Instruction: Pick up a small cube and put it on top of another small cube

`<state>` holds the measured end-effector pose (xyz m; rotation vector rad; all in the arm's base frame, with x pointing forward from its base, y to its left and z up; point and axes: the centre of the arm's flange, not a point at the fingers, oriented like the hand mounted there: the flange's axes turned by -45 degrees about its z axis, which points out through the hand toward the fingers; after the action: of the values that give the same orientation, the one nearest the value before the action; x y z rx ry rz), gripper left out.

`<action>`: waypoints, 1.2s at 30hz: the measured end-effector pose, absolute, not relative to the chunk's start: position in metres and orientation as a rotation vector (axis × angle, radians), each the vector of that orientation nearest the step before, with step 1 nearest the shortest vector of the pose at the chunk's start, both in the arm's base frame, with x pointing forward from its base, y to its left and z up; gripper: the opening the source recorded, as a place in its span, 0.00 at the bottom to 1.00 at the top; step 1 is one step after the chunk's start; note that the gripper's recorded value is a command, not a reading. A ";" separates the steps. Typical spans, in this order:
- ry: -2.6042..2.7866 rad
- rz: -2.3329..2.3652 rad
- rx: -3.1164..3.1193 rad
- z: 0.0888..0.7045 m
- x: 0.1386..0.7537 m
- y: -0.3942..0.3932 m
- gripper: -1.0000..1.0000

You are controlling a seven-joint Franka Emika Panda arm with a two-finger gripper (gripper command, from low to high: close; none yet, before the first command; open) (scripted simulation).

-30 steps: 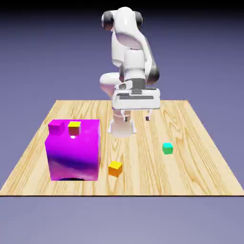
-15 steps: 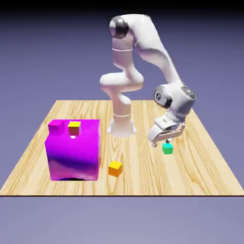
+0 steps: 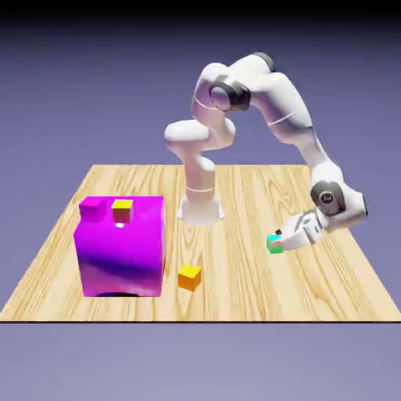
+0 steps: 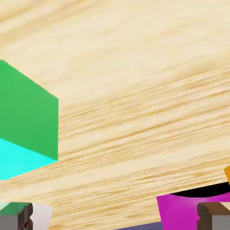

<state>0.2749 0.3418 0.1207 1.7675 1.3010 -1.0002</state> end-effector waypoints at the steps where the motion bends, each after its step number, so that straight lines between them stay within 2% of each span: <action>1: 1.314 -1.011 1.714 0.116 0.267 0.347 0.50; 13: 1.423 -1.010 1.214 0.069 0.191 0.400 0.50; 17: 1.424 -1.009 1.214 0.043 0.198 0.357 0.50; 18: 1.424 -1.009 1.214 0.040 0.199 0.352 0.00; 20: 1.424 -1.009 1.214 0.040 0.199 0.352 0.00; 23: 1.422 -1.010 1.215 0.066 0.192 0.396 0.00; 29: 1.192 -1.327 1.400 0.056 0.301 0.335 0.00; 36: 0.883 -1.638 1.698 0.064 0.422 0.222 0.00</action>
<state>0.4219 0.2220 0.0643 1.6976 0.8832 -1.6382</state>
